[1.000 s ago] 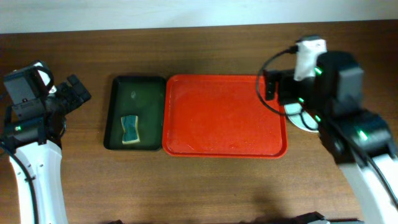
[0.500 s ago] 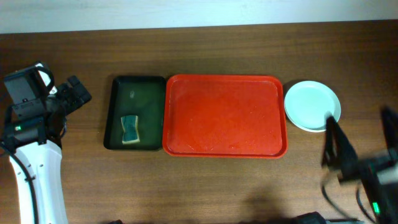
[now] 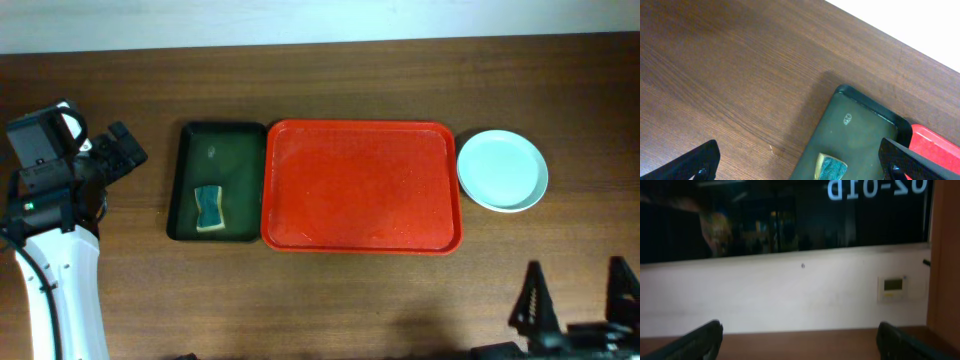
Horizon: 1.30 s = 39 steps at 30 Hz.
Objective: Clean dirty plates on tray and stack at the side
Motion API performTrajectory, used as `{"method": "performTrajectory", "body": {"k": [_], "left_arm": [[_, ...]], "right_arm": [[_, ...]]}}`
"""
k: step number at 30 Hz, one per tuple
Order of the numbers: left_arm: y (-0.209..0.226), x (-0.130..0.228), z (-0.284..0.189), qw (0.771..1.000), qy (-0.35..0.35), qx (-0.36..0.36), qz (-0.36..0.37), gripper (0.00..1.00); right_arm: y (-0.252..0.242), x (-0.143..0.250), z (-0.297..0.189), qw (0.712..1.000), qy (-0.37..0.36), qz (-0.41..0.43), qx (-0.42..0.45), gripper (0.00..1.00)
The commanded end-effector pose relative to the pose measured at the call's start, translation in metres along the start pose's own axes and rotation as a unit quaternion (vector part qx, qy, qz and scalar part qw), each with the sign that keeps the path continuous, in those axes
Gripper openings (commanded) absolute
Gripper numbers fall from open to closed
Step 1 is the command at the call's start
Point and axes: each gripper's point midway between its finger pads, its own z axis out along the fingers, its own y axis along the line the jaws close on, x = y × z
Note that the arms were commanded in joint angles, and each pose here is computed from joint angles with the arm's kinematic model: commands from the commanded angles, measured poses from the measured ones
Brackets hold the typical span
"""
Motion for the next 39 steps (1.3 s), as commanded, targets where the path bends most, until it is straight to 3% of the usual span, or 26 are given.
{"method": "performTrajectory", "body": {"k": [1, 7, 17, 23, 31, 39], "left_arm": [[0.002, -0.002, 0.0, 1.0, -0.003, -0.005, -0.008, 0.99], [0.002, -0.002, 0.0, 1.0, -0.003, -0.005, -0.008, 0.99], [0.002, -0.002, 0.0, 1.0, -0.003, -0.005, -0.008, 1.0], [0.002, -0.002, 0.0, 1.0, -0.003, -0.005, -0.008, 0.99], [0.002, -0.002, 0.0, 1.0, -0.003, -0.005, -0.008, 0.99], [0.002, -0.002, 0.0, 1.0, -0.003, -0.005, -0.008, 0.99]], "right_arm": [[0.003, 0.015, 0.02, 1.0, -0.019, -0.003, -0.007, 0.99], [0.003, 0.03, 0.051, 0.993, -0.116, -0.014, -0.014, 0.99], [-0.006, 0.116, 0.069, 0.991, -0.128, -0.022, -0.017, 0.99], [-0.01, 0.16, 0.076, 0.999, -0.049, -0.017, -0.011, 0.99], [-0.02, 0.261, 0.065, 0.987, 0.159, -0.013, 0.008, 0.99], [-0.019, 0.26, 0.066, 0.988, 0.156, -0.01, 0.004, 0.99]]}}
